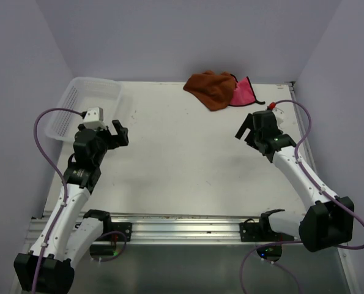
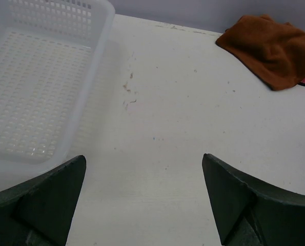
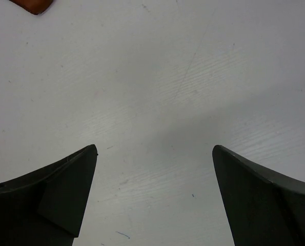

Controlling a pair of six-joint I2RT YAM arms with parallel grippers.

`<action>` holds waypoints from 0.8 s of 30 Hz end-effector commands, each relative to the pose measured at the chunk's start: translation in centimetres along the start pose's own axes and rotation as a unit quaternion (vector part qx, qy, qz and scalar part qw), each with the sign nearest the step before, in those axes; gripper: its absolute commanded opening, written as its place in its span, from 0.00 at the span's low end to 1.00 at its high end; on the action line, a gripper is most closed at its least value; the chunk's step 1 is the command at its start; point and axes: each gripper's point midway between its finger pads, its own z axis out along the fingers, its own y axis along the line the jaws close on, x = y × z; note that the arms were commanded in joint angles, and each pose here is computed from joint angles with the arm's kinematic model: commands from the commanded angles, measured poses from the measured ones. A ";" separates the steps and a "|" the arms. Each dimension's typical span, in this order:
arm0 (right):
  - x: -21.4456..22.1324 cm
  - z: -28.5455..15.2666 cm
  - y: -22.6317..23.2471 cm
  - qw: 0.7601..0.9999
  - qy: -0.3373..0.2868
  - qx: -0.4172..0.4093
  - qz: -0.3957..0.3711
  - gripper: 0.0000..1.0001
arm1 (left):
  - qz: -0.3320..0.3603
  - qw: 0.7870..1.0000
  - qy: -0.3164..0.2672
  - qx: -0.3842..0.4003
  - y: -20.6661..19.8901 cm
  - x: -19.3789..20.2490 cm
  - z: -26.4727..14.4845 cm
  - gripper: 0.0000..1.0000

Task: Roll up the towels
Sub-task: Grab a towel with the right arm

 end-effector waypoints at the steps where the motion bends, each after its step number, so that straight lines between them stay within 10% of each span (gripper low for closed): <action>1: -1.8 -0.5 0.6 0.999 -0.034 -0.008 0.031 0.99 | 0.005 0.999 -0.033 0.000 -0.2 -2.5 -0.5 1.00; 24: -9.3 6.6 11.7 0.990 -0.073 -0.107 -0.061 0.94 | 0.001 0.999 -0.025 0.036 -1.5 -2.2 -0.5 1.00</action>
